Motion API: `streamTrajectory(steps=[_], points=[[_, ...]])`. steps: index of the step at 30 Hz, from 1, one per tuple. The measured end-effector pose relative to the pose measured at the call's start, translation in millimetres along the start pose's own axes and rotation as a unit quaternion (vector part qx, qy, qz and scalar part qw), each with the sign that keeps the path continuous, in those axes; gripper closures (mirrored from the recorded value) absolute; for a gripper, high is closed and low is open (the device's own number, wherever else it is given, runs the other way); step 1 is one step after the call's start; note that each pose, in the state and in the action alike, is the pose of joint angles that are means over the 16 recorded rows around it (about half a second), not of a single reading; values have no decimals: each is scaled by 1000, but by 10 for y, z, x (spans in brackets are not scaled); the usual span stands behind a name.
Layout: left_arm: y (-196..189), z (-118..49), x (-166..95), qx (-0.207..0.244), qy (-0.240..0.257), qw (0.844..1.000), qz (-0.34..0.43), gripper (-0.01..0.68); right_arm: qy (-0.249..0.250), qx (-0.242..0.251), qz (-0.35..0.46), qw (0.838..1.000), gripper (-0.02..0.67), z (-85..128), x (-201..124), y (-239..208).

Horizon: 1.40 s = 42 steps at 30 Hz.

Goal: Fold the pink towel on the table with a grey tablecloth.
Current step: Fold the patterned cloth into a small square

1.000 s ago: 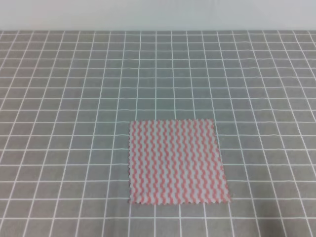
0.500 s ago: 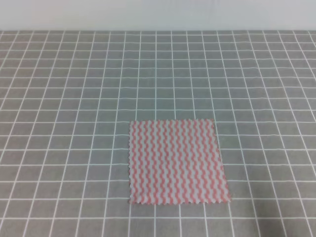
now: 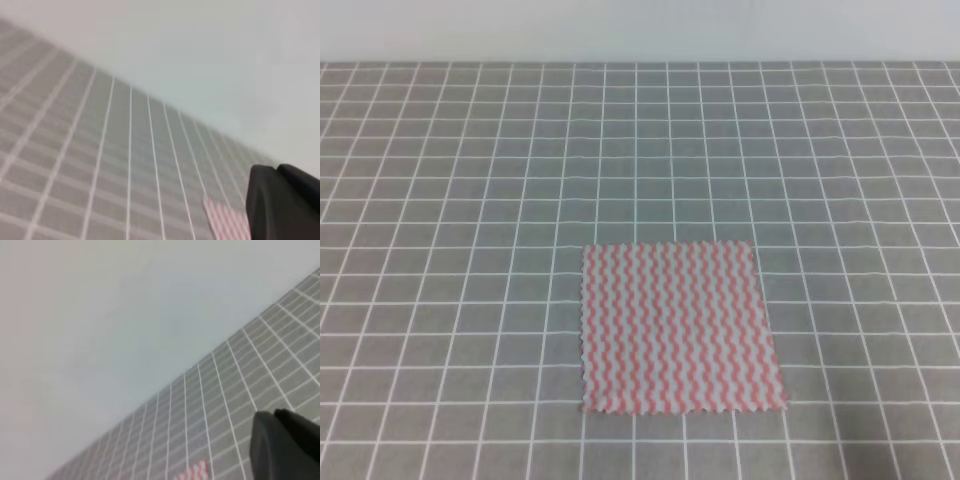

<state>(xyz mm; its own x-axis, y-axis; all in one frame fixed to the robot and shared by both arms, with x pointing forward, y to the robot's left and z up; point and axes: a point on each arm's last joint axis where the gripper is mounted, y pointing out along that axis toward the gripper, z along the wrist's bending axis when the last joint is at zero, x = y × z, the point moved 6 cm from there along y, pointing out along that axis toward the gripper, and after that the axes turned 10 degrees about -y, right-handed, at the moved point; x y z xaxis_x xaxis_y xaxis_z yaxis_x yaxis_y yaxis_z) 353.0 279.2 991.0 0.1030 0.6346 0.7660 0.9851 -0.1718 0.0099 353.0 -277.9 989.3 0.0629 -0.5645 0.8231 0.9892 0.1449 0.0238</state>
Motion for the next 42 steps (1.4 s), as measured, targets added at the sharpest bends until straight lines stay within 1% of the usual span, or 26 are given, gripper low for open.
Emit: streamTrajectory(steps=[6, 11, 17, 22, 26, 32, 37, 42], points=[[59, -129, 21, 13, 1, 998, 62, 675, -47, 12, 50, 998, 665, 146, 27, 38], [190, -248, 32, 38, 7, 989, 143, 676, -95, 21, 116, 988, 665, 298, 67, 104], [397, -295, -26, 72, 23, 967, 242, 676, -128, 22, 210, 969, 665, 408, 65, 223], [538, -296, -100, 82, 33, 951, 297, 676, -135, 19, 290, 947, 665, 425, -2, 330], [620, -308, -160, 70, 49, 943, 321, 675, -130, 16, 342, 930, 665, 409, -76, 417], [723, -400, -273, 26, 55, 937, 343, 675, -122, 27, 404, 906, 665, 424, -189, 560], [813, -501, -409, -18, 59, 928, 367, 675, -124, 57, 435, 890, 664, 540, -298, 714], [892, -569, -546, -45, 48, 919, 388, 675, -135, 86, 456, 875, 664, 694, -474, 868]])
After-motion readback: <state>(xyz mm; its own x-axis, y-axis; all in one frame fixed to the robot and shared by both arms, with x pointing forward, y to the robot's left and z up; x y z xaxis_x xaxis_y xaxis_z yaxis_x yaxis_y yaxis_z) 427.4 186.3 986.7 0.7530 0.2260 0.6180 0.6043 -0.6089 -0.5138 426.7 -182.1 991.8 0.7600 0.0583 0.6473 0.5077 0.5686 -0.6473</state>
